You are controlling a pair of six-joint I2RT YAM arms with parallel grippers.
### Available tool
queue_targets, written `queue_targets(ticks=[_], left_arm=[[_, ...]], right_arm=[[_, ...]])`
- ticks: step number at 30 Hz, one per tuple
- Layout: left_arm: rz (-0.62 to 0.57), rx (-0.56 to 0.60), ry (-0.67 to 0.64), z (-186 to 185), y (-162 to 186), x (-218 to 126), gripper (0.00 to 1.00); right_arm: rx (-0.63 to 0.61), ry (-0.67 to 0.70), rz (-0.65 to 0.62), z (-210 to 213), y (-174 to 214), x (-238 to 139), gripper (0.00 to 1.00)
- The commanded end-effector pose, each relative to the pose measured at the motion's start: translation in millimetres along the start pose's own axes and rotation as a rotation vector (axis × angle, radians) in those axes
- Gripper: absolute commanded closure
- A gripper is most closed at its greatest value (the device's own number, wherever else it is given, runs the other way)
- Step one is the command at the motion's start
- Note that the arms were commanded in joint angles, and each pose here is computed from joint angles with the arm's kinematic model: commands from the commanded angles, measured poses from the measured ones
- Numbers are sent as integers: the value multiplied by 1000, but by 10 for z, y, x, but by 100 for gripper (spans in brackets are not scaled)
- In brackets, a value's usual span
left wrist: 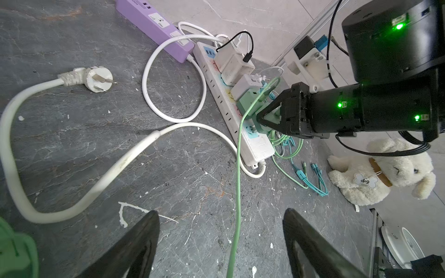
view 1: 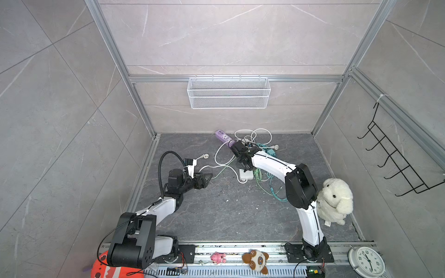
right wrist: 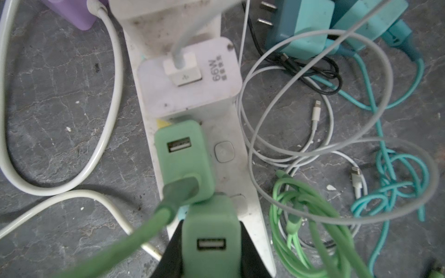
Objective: Insert the plug
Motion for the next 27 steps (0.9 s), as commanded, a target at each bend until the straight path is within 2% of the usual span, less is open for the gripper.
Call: queue_targets(ticks=[1, 6, 9, 11, 18, 27], left_arm=[[-17, 29, -22, -27, -42, -64, 17], [-14, 30, -41, -40, -36, -102, 17], [-16, 29, -51, -54, -40, -131, 17], [-17, 32, -54, -68, -49, -148, 17], [-20, 40, -63, -88, -68, -177, 17], [-15, 38, -57, -87, -78, -161, 17]], right_arm=[[-154, 221, 410, -424, 780, 680, 95], [-169, 221, 396, -422, 733, 659, 83], [-174, 209, 386, -398, 674, 655, 80], [-177, 208, 385, -388, 644, 651, 73], [-178, 187, 356, -380, 558, 571, 61], [-166, 151, 301, -368, 413, 379, 59]])
Point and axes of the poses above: each gripper's point midway between its finger pads, its own x axis out along the fingers, its own z axis along the line the jaws close on, y = z × x, the point moved 10 cm from there along -x, back along the fingers, and after that the axes turned 6 degrees about x, right-handed, at the moved point
